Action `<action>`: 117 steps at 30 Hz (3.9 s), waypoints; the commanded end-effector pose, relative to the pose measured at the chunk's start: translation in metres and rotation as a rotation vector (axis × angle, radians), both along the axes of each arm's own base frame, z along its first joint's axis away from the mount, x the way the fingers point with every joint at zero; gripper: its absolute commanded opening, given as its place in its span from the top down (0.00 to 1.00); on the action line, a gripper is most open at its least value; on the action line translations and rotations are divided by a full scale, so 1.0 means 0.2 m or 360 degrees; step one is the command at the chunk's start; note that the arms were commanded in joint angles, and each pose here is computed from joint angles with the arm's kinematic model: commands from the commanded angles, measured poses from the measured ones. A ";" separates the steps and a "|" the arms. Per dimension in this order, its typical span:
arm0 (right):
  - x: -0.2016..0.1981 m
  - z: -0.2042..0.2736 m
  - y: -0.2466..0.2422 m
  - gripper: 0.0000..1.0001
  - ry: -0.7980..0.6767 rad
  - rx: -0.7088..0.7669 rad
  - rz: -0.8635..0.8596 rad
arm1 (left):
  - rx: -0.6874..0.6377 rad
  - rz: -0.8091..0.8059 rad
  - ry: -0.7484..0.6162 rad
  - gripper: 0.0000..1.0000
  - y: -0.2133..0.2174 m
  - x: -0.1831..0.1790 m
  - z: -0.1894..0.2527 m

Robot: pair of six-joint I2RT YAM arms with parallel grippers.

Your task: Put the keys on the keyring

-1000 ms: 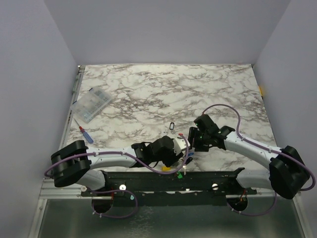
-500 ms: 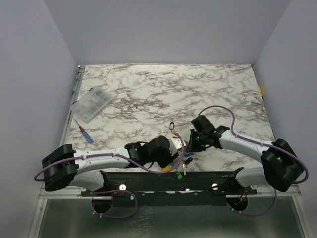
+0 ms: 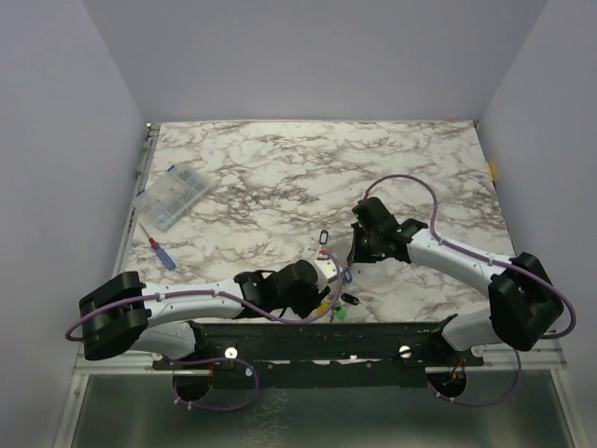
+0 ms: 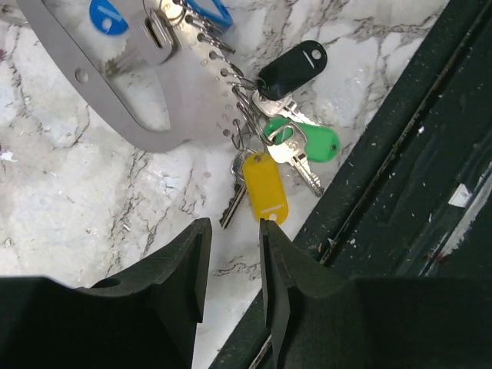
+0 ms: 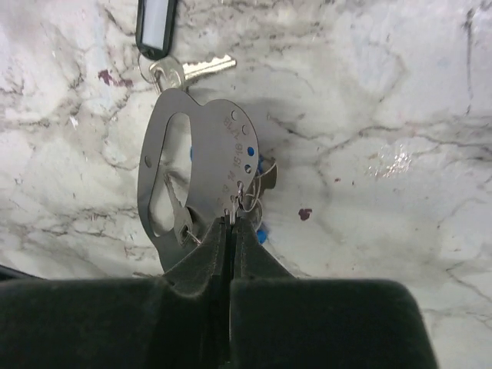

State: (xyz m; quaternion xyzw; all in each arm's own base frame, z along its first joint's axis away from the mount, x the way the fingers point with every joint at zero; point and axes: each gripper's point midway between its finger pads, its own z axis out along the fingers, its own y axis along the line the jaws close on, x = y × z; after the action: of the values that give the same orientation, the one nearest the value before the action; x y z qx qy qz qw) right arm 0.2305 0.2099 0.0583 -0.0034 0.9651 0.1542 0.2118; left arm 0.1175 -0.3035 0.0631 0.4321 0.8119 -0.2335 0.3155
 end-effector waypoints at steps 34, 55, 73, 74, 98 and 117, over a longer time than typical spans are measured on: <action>-0.50 0.03 0.17 0.33 0.0013 -0.0173 0.0365 | -0.0281 0.0812 -0.0450 0.70 0.32 0.40 0.30; -0.46 -0.22 0.00 0.34 -0.0027 -0.0754 0.0245 | -0.0330 0.0836 -0.0434 0.71 0.34 0.38 0.33; -0.28 -0.19 -0.27 0.38 -0.0106 -0.0955 -0.0068 | -0.0341 0.0700 -0.0284 0.72 0.24 0.31 0.27; -0.27 -0.19 -0.26 0.38 -0.0113 -0.0936 -0.0068 | -0.0347 0.0681 -0.0264 0.72 0.22 0.30 0.26; -0.23 0.12 0.15 0.42 -0.0107 -0.0122 -0.0230 | -0.0180 0.0716 -0.0590 0.70 0.39 0.38 0.53; -0.22 -0.04 0.11 0.50 0.0103 -0.0377 -0.0701 | -0.0405 0.0674 -0.0545 0.70 0.41 0.31 0.62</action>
State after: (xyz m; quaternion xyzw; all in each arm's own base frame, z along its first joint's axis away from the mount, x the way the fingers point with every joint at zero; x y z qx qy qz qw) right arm 0.1869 0.2398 0.0550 0.1604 0.9644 0.0182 0.2094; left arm 0.1824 -0.2220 0.1920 0.2328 0.7798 -0.1869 0.5503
